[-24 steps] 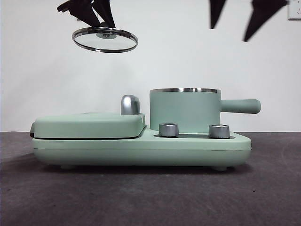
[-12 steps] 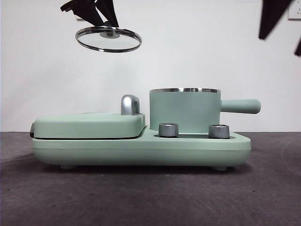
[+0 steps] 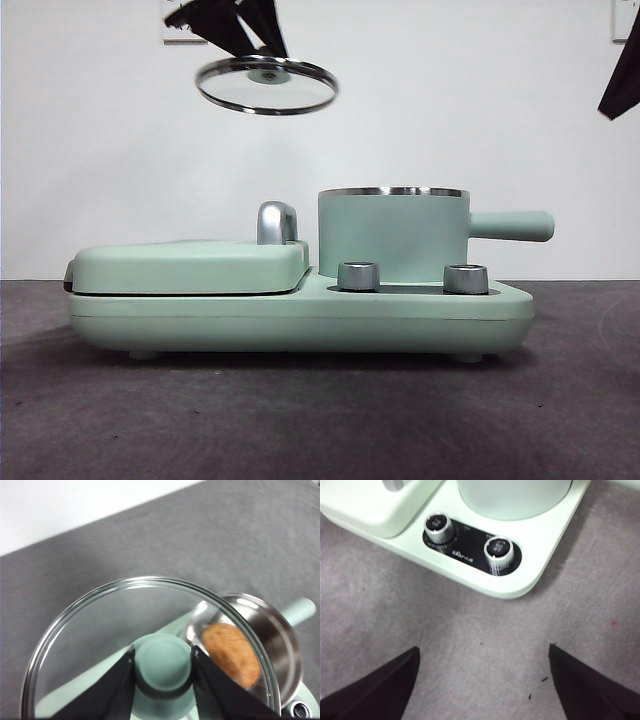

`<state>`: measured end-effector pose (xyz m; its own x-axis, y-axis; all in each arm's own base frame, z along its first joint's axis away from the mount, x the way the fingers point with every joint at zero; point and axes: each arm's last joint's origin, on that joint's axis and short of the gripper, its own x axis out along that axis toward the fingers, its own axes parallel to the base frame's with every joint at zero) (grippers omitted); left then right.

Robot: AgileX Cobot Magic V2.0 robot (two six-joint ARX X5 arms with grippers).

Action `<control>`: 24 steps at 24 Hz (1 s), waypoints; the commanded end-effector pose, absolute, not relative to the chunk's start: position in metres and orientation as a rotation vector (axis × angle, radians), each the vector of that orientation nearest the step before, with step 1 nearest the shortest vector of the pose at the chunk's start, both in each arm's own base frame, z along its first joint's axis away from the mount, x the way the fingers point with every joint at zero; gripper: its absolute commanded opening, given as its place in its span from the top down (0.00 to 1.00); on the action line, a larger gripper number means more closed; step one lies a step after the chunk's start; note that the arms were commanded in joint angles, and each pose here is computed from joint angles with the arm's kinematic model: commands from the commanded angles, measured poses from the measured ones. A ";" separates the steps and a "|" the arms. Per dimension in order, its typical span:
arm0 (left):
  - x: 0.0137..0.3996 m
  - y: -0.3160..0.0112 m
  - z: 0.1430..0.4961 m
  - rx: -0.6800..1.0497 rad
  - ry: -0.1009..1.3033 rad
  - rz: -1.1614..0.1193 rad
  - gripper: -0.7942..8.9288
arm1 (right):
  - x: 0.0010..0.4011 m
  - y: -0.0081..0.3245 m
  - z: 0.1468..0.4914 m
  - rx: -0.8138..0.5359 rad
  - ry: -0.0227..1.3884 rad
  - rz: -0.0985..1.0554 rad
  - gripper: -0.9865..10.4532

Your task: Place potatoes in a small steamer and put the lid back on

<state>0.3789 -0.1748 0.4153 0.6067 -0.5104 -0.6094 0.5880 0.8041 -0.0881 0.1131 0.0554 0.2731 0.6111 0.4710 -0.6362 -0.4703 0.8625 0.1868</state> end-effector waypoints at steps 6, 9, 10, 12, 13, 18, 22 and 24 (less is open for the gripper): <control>0.382 -0.222 0.395 0.192 0.654 -0.746 0.86 | 0.104 0.052 0.289 0.082 0.597 0.548 0.55; 0.382 -0.236 0.386 0.205 0.656 -0.774 0.86 | 0.102 0.051 0.293 0.106 0.550 0.550 0.55; 0.383 -0.241 0.382 0.208 0.656 -0.781 0.86 | 0.102 0.051 0.295 0.114 0.536 0.551 0.55; 0.385 -0.250 0.376 0.221 0.657 -0.798 0.86 | 0.100 0.051 0.297 0.132 0.517 0.554 0.55; 0.385 -0.255 0.371 0.227 0.663 -0.808 0.86 | 0.099 0.050 0.297 0.143 0.515 0.553 0.55; 0.388 -0.277 0.347 0.282 0.692 -0.855 0.89 | 0.098 0.050 0.298 0.170 0.519 0.562 0.55; 0.387 -0.288 0.339 0.301 0.679 -0.926 0.90 | 0.098 0.050 0.298 0.170 0.519 0.562 0.55; 0.389 -0.289 0.339 0.303 0.656 -0.948 0.90 | 0.098 0.050 0.298 0.170 0.519 0.562 0.55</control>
<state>0.3874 -0.2831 0.3343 0.3958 -0.6259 -0.6720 0.8087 0.5843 -0.0678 0.0978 0.0493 0.2947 0.7191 0.5403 -0.4369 -0.4606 0.8415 0.2825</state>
